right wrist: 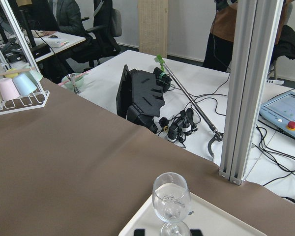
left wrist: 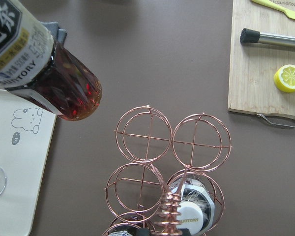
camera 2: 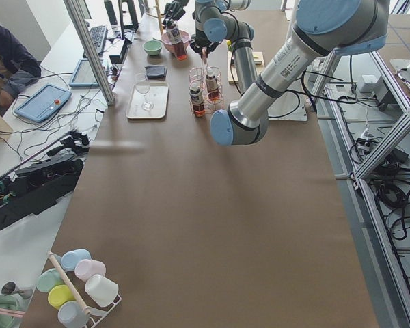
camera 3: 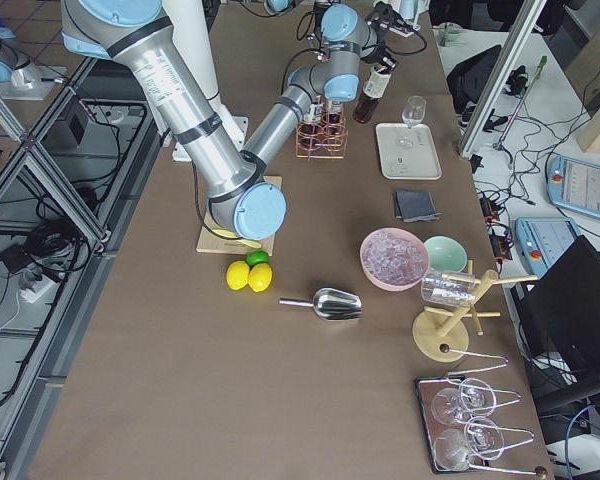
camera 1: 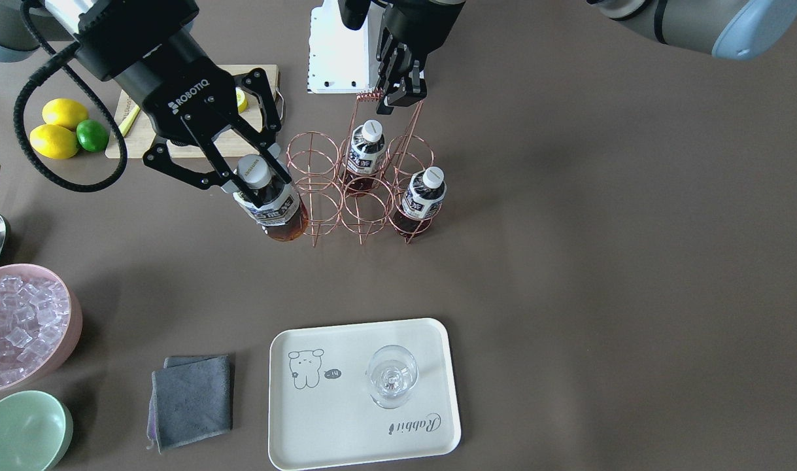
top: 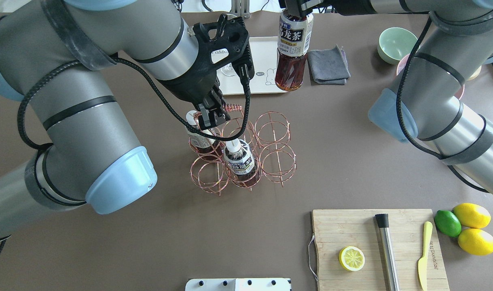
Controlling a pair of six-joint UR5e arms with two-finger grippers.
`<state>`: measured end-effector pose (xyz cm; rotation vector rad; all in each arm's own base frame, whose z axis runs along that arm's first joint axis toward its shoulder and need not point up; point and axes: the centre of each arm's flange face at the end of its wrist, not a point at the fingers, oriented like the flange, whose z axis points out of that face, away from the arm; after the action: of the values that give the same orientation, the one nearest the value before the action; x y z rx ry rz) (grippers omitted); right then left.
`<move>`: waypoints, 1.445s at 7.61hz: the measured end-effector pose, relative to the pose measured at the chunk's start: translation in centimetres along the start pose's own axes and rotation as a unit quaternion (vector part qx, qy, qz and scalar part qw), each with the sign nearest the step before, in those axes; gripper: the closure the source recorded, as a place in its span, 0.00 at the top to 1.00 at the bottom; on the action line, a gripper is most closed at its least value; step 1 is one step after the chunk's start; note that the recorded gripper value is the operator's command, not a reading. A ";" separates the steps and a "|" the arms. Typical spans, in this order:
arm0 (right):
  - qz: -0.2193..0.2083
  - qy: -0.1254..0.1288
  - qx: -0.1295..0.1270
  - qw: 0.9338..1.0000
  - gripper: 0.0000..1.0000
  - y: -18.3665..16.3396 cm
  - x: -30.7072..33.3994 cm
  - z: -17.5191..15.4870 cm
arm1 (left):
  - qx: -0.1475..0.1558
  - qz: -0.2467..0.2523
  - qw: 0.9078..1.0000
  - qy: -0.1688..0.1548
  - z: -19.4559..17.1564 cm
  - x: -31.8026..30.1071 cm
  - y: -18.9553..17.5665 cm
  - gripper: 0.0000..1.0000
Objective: Take tea from basket to plate
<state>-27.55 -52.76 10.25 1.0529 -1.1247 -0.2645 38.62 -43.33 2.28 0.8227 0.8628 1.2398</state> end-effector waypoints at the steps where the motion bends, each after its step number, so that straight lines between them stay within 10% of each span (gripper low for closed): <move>1: -0.004 0.014 0.002 1.000 0.00 -0.2 1.2 0.0 | 0.000 -0.001 1.000 -0.001 -0.1 -0.1 0.1 0.00; 11: -0.006 0.085 0.109 0.990 0.00 6.1 9.5 18.7 | -0.021 -0.038 0.998 -0.047 -5.0 -4.2 3.9 0.00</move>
<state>-40.70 -66.11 21.51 1.2506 -1.0100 -0.0598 31.97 -46.64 3.96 0.8004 0.7829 1.1408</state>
